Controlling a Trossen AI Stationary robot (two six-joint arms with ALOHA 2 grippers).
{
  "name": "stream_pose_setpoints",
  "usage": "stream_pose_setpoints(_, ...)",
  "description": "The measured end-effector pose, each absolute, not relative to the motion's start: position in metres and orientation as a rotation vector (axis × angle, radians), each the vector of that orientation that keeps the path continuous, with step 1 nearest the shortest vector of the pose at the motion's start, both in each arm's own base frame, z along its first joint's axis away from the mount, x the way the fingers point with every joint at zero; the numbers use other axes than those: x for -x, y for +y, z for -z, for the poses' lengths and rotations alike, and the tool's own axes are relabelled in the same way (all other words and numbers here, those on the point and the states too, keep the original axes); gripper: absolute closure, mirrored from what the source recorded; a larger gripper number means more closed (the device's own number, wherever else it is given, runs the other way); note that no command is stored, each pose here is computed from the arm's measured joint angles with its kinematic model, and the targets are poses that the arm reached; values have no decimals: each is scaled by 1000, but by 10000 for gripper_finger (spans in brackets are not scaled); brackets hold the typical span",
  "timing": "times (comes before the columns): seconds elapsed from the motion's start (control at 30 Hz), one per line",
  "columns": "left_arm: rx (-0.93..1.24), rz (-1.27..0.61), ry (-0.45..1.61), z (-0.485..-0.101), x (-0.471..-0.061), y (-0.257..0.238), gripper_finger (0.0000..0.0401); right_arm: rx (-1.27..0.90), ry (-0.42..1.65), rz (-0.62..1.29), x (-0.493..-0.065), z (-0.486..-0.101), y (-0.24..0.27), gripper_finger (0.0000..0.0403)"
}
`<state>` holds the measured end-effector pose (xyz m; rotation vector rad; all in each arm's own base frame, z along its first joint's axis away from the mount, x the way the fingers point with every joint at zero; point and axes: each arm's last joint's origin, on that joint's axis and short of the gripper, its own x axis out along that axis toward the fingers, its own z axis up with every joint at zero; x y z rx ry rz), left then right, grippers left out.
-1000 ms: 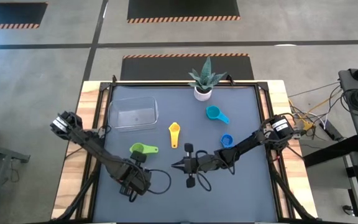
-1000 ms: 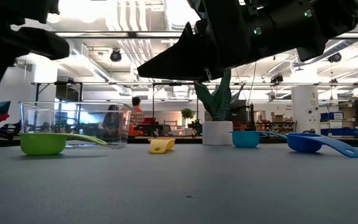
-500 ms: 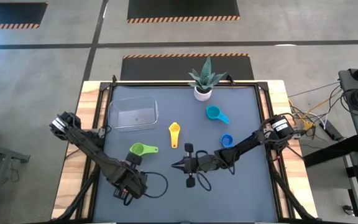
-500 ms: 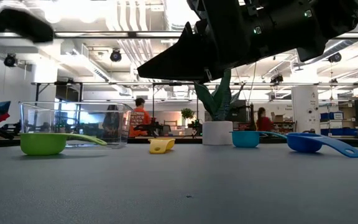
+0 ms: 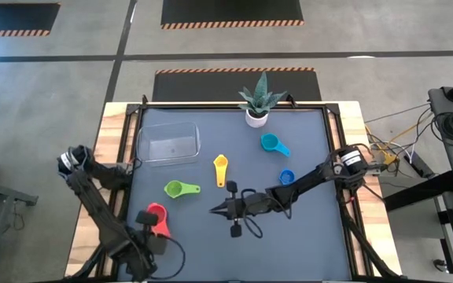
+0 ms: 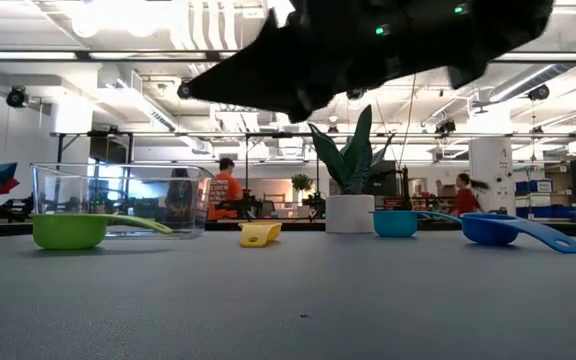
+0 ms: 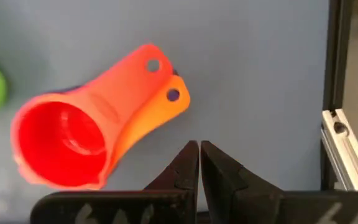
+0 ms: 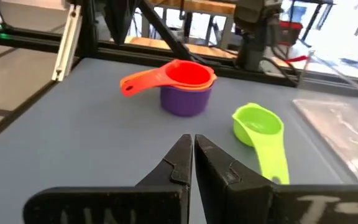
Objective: Nest measuring cups in basket
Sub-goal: Stack the red measuring cup on top of the orange measuring cup
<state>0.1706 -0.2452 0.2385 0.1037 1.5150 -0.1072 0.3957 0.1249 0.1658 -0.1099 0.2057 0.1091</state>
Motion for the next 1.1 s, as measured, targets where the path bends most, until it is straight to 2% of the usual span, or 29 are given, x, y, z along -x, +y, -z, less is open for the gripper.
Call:
stream_pose_setpoints(0.27, -117, 49, 1469, -200, -152, -247, 401, 135, 227, -128, -448, -141, 131, 394)
stream_pose_setpoints(0.6, -146, 6, 1450, -186, -148, -241, 401, 154, 234, -165, -512, -117, 140, 394)
stream_pose_setpoints(1.1, -135, -17, 1411, -186, -149, -241, 401, 170, 217, -248, -548, -119, 153, 394)
